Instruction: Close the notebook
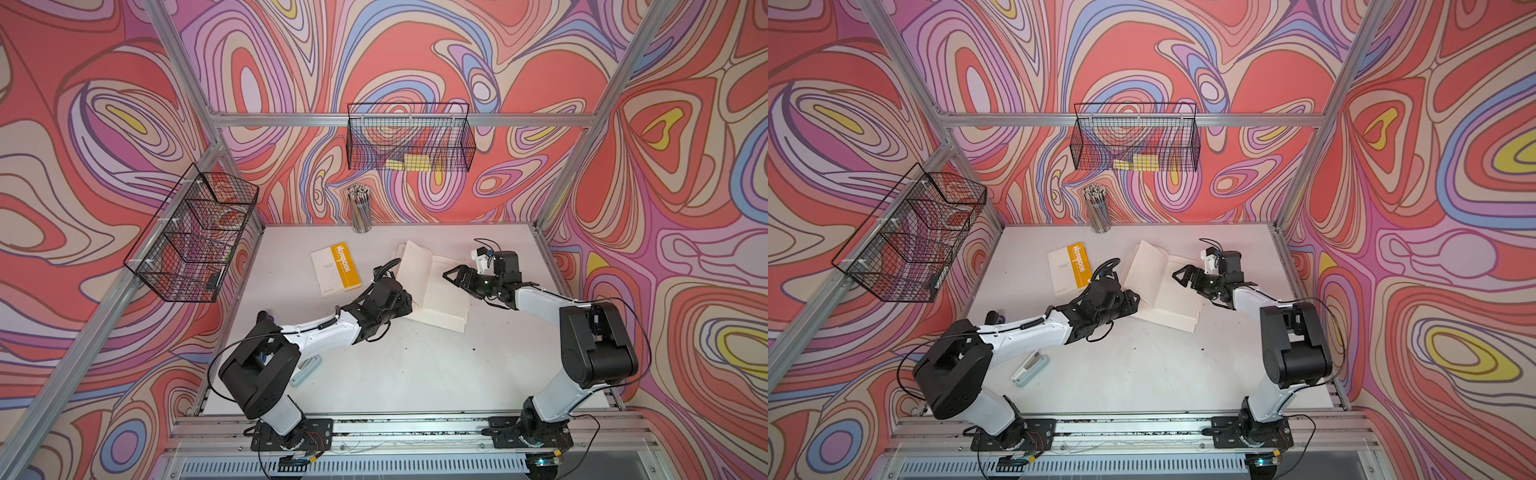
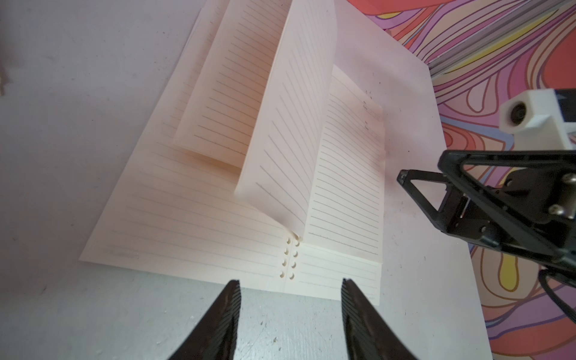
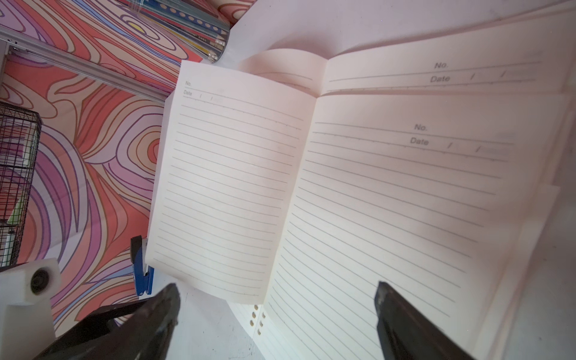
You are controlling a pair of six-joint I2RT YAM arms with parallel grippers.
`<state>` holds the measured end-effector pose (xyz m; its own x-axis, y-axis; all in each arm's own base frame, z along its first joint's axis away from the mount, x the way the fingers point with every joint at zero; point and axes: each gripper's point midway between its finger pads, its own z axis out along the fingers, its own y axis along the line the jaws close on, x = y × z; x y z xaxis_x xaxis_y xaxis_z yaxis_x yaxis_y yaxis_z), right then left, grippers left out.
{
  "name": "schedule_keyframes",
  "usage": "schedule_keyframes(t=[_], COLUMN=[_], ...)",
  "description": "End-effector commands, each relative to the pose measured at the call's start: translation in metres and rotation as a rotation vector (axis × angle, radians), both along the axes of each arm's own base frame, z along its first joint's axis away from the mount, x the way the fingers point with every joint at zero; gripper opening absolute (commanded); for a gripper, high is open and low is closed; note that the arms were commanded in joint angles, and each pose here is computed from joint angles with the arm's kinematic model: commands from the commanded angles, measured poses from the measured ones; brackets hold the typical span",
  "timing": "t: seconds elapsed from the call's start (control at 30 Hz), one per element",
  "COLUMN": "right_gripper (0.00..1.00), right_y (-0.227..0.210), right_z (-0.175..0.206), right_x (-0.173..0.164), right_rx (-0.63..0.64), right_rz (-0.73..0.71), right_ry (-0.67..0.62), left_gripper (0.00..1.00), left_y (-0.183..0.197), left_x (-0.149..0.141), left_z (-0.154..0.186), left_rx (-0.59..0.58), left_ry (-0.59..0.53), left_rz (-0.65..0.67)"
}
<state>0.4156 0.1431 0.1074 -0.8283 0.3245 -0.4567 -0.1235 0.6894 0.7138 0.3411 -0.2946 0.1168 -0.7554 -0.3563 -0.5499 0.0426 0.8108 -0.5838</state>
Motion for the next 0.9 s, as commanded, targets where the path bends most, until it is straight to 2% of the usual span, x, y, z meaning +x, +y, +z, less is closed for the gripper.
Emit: schedule_keyframes(t=[0.0, 0.87], right_gripper=[0.98, 0.98], right_y=[-0.001, 0.000], right_z=[-0.012, -0.035], right_x=[0.000, -0.005], right_rx=[0.008, 0.028], right_rz=[-0.004, -0.006], right_ry=[0.020, 0.065], left_gripper=[0.55, 0.49], left_y=[-0.008, -0.029], left_x=[0.005, 0.031], left_z=[-0.005, -0.030], left_rx=[-0.048, -0.070], left_ry=[-0.017, -0.033], left_rz=[0.009, 0.035])
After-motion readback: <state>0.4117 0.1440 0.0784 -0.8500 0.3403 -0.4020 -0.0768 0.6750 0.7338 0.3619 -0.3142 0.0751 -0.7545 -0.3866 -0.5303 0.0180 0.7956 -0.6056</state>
